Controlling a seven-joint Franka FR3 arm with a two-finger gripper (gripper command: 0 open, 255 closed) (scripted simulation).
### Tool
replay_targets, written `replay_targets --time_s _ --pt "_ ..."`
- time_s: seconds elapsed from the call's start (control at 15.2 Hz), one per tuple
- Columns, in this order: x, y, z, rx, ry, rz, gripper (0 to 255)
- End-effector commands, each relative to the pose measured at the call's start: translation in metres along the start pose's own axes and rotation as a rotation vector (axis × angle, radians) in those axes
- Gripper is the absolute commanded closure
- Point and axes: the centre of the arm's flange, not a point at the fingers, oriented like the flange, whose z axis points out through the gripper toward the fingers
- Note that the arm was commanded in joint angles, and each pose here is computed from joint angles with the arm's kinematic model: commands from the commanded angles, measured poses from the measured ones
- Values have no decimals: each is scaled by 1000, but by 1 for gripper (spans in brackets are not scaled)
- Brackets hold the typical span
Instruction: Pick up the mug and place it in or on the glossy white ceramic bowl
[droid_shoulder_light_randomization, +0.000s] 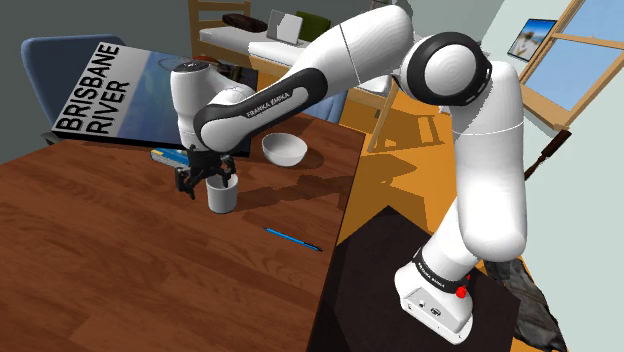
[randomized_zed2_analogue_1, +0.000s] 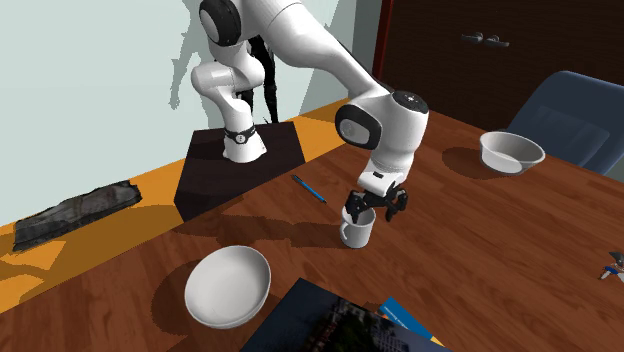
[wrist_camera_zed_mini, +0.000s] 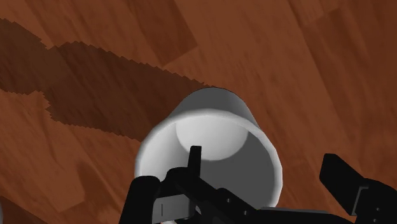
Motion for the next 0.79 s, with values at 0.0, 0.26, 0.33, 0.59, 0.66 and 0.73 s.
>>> replay_targets --time_s 0.0,0.26,0.33,0.59,0.66,0.73 --pt "0 0 0 0 0 0 0" --pt "0 0 0 0 0 0 255" --pt "0 0 0 0 0 0 255" --pt "0 0 0 0 0 0 255" --pt "0 0 0 0 0 0 255" --pt "0 0 -5 0 0 0 255"
